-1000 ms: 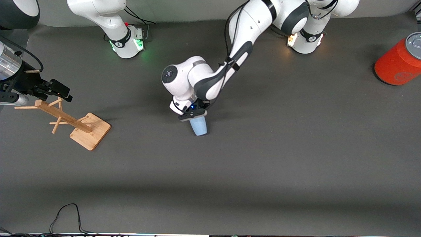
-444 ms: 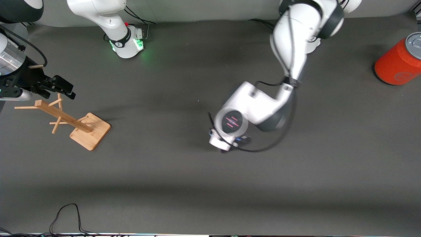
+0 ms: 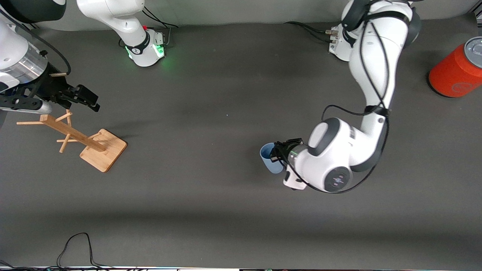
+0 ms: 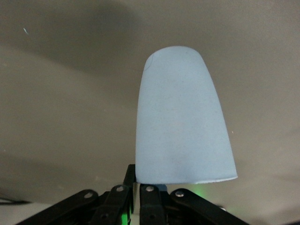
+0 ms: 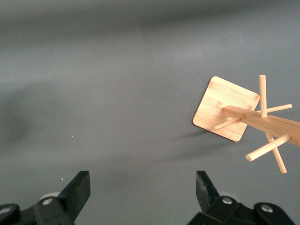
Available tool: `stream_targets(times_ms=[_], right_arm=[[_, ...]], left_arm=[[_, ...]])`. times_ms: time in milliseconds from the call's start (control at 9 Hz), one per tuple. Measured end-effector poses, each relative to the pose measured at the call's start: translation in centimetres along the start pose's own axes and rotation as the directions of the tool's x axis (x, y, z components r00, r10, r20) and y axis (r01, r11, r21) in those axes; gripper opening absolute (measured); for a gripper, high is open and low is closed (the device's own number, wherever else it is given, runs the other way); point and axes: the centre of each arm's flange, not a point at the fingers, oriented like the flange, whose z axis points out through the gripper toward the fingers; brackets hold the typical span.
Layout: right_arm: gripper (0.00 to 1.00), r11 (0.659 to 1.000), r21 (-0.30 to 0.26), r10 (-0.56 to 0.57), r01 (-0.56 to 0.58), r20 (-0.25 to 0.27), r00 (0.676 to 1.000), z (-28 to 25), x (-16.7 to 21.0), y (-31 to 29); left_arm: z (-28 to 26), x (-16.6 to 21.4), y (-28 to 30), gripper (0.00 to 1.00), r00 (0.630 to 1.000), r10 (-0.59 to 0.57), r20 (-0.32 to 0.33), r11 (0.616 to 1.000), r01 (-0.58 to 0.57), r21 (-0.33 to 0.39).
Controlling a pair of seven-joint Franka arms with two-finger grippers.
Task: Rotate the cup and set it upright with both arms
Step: 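Carry the upright cup and lower it onto the table with the left gripper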
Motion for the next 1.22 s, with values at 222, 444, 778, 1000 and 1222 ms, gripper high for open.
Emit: stream_targets(times_ms=[222,444,778,1000,1222], right_arm=[[1.00,1.000,-0.002,0.007,-0.007,0.006,1.000,0.1,0.0,0.4],[1.00,1.000,-0.003,0.013,-0.013,0.014,1.000,0.5,0.1,0.7],[1.00,1.000,-0.005,0.016,-0.016,0.021,1.000,0.9,0.1,0.9],[1.00,1.000,-0.006,0.016,-0.016,0.023,1.000,1.0,0.1,0.9],[1.00,1.000,-0.006,0.016,-0.016,0.023,1.000,1.0,0.1,0.9]], left_arm=[[1.9,0.1,-0.2,0.07,0.995,-0.002,0.097,1.000,0.004,-0.013],[4.6,1.7,-1.5,0.07,0.974,0.011,0.226,0.999,-0.001,-0.045],[9.6,3.8,-2.9,0.07,0.930,0.018,0.367,0.993,0.025,-0.113],[13.1,5.6,-3.7,0.07,0.927,0.027,0.374,0.988,0.031,-0.149],[14.5,6.7,-4.0,0.07,0.927,0.034,0.373,0.985,0.031,-0.168]])
